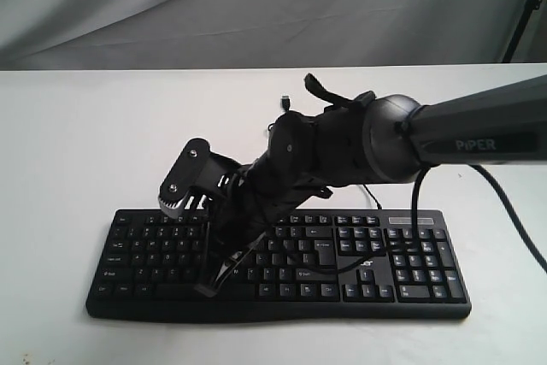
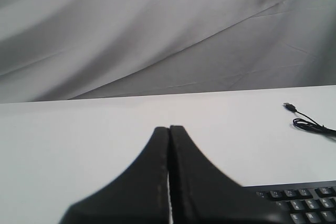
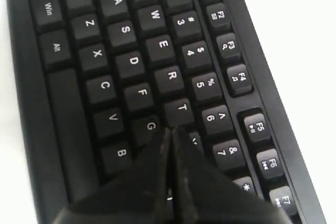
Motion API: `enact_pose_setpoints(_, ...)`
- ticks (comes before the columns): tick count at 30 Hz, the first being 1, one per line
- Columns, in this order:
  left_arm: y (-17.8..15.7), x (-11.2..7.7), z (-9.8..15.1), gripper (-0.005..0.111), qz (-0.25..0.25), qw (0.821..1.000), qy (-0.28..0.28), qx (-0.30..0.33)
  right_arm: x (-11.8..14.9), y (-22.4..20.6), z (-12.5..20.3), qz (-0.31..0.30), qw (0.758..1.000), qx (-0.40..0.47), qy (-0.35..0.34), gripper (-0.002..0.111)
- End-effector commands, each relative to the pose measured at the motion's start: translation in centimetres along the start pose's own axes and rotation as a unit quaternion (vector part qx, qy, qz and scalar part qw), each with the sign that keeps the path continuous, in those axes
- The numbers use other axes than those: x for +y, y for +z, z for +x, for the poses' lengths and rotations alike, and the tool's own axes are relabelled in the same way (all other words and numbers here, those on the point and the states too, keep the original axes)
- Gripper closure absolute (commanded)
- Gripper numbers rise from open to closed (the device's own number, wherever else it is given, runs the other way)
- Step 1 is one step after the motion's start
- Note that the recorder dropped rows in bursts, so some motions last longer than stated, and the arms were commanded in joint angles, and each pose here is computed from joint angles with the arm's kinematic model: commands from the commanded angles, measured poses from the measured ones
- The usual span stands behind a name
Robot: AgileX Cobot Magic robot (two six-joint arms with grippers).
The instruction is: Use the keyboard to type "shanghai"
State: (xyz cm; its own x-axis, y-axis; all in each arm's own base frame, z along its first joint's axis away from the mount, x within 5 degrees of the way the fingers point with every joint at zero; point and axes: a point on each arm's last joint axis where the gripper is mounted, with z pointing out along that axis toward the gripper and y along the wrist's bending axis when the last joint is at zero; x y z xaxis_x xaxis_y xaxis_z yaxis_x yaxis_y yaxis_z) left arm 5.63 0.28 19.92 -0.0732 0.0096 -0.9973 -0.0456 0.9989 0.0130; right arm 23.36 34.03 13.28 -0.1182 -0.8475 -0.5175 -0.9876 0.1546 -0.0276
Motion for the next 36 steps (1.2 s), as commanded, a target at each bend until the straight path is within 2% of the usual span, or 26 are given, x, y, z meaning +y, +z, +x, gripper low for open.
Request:
enact_pose_setpoints(1, 0.0, 0.0, 0.0, 0.107, 0.003, 1.000, -0.001, -0.003, -0.1, -0.3, -0.2, 0.002, 1.000, -0.011, -0.003, 0.108)
enact_pose_setpoints(15, 0.0, 0.0, 0.0, 0.107, 0.003, 1.000, -0.001, -0.003, 0.0, 1.0, 0.5, -0.010, 1.000, 0.003, 0.005, 0.108)
enact_pose_setpoints(19, 0.0, 0.0, 0.0, 0.107, 0.003, 1.000, -0.001, -0.003, 0.0, -0.5, -1.8, -0.004, 1.000, -0.028, -0.010, 0.108)
enact_pose_setpoints(26, 0.0, 0.0, 0.0, 0.107, 0.003, 1.000, -0.001, -0.003, 1.1, 2.7, -6.9, -0.035, 0.997, -0.055, -0.045, 0.108)
enact_pose_setpoints(30, 0.0, 0.0, 0.0, 0.107, 0.003, 1.000, -0.001, -0.003, 1.2, 4.2, -7.9, -0.051, 0.996, -0.053, -0.050, 0.108)
enact_pose_setpoints(36, 0.0, 0.0, 0.0, 0.107, 0.003, 1.000, -0.001, -0.003, 1.2, 4.7, -7.6, -0.047, 0.997, -0.034, -0.053, 0.108)
